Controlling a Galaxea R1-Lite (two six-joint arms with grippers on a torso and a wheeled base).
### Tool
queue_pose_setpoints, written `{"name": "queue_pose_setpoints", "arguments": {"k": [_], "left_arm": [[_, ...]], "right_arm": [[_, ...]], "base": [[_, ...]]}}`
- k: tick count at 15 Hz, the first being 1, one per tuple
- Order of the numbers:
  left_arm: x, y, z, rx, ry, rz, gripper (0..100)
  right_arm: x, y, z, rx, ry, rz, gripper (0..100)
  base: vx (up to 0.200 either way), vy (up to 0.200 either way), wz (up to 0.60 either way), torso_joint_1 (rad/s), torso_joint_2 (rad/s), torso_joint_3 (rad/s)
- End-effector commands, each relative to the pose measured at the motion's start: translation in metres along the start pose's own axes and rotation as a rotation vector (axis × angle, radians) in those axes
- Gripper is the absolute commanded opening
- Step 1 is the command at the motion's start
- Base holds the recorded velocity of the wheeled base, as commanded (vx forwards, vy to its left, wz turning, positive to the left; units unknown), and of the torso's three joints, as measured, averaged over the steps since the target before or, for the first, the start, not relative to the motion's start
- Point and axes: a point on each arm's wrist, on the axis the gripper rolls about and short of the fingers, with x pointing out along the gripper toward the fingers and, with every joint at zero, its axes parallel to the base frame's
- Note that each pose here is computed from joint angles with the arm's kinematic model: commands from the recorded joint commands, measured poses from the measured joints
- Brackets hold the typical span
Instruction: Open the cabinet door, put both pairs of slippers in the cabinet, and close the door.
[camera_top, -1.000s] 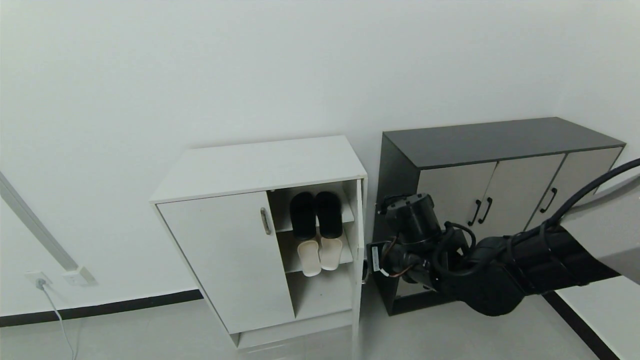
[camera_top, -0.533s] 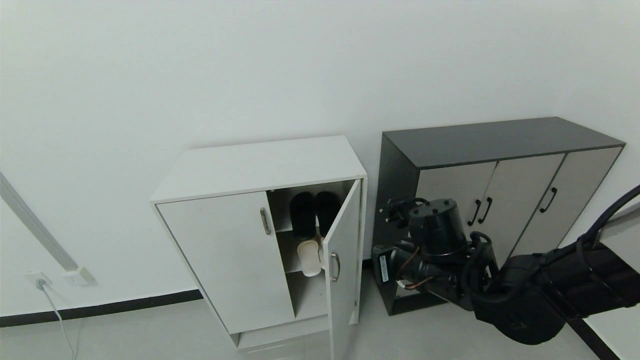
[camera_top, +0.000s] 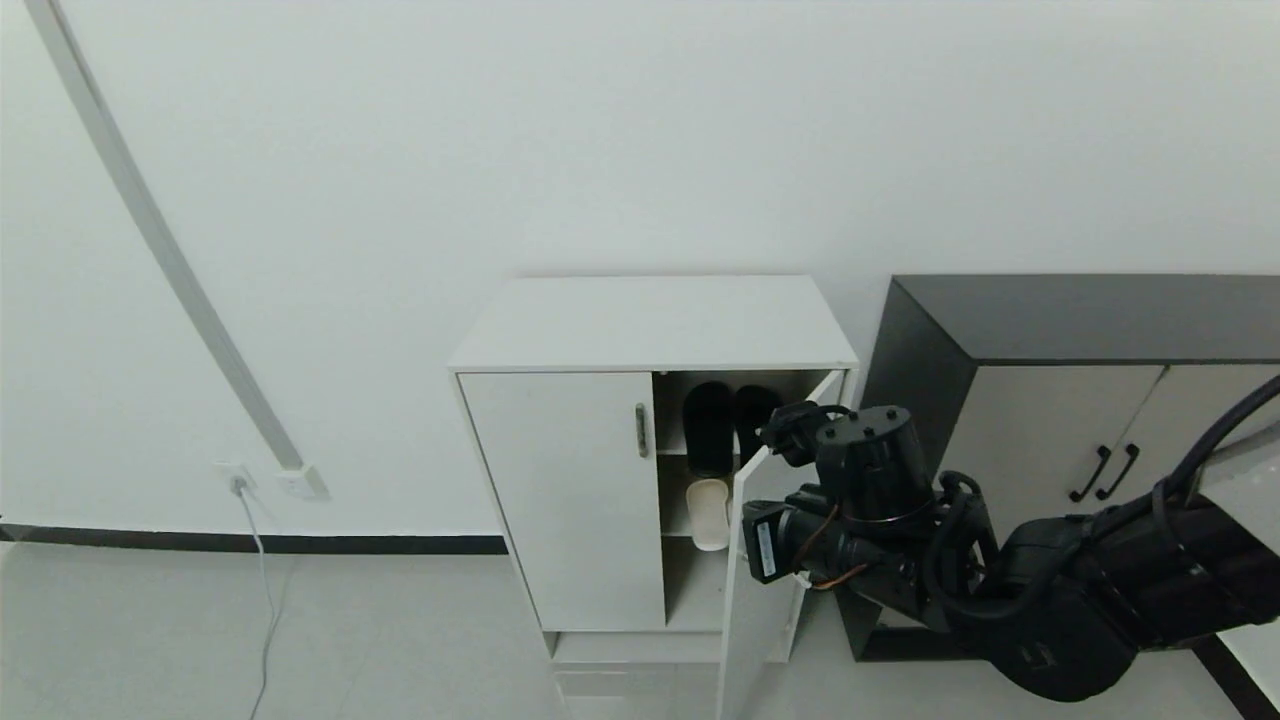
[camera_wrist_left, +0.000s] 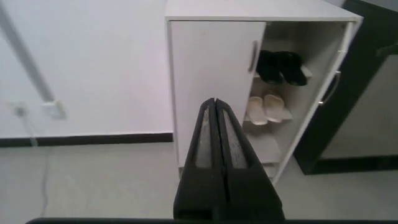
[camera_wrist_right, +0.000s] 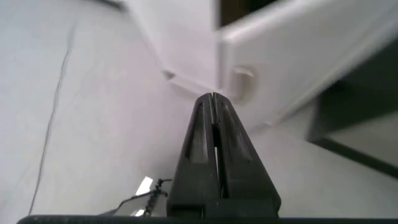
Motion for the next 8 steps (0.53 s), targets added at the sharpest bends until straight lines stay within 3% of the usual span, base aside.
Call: {"name": "queue_pose_setpoints", "arguments": {"k": [1, 4, 8], "left_arm": [[0.000, 0.000, 0.000, 0.000, 0.002, -0.001, 0], [0.000, 0.000, 0.000, 0.000, 0.000, -0.001, 0], [0.000, 0.000, 0.000, 0.000, 0.000, 0.001, 0]], "right_arm": [[-0.001, -0.001, -0.002, -0.001, 0.007, -0.003, 0], [-0.001, -0.002, 0.000, -0.003, -0.022, -0.005, 0], [-0.002, -0.026, -0.008, -0.075, 0.017, -0.073, 0]], "base": [[0.000, 0.000, 0.00, 0.000, 0.00, 0.000], [0.000, 0.000, 0.00, 0.000, 0.00, 0.000], [0.000, 0.000, 0.00, 0.000, 0.00, 0.000]]}}
